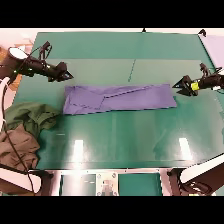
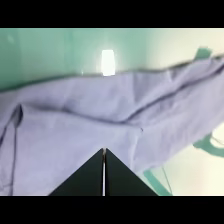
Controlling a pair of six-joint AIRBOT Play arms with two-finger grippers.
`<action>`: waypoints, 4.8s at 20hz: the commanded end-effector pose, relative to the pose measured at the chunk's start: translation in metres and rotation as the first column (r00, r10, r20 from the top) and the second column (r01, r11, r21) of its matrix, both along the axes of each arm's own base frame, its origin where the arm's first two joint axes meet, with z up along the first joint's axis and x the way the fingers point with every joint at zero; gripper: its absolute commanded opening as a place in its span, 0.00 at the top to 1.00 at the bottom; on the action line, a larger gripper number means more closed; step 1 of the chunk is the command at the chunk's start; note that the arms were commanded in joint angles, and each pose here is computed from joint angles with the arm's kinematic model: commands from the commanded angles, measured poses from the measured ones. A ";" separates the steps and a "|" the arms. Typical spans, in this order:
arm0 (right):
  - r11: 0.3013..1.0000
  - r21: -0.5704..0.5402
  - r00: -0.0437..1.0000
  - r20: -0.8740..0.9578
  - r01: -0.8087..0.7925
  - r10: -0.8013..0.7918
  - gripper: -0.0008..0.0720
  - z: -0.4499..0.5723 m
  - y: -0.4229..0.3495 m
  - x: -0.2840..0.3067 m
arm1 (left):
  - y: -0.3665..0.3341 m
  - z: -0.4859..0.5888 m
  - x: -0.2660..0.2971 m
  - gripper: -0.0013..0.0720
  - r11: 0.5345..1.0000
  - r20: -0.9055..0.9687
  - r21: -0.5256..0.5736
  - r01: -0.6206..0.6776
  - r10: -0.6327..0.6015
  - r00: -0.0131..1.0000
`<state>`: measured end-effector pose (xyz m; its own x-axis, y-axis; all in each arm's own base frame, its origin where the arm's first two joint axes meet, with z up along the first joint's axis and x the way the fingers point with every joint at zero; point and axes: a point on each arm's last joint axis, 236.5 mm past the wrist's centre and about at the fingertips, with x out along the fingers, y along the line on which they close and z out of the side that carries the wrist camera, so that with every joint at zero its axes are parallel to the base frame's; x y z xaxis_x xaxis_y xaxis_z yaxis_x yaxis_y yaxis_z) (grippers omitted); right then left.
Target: Fold the shirts.
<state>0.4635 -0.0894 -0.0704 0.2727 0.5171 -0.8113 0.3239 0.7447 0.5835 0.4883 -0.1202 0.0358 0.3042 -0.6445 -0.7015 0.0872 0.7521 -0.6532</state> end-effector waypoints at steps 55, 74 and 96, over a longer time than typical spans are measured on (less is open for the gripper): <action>0.856 0.105 0.815 0.380 -0.507 0.436 0.38 0.087 0.459 0.001 | 0.106 0.057 -0.038 0.95 0.749 -0.142 0.649 0.132 -0.051 0.989; 0.940 0.134 0.950 0.049 -0.313 0.309 0.36 -0.025 0.305 -0.019 | 0.102 0.058 -0.035 0.95 0.774 -0.127 0.623 0.109 -0.036 0.991; 0.602 -0.116 0.611 0.065 0.790 -0.789 0.97 0.059 -0.210 -0.257 | 0.079 0.062 -0.028 0.95 0.831 -0.092 0.547 0.100 -0.059 0.994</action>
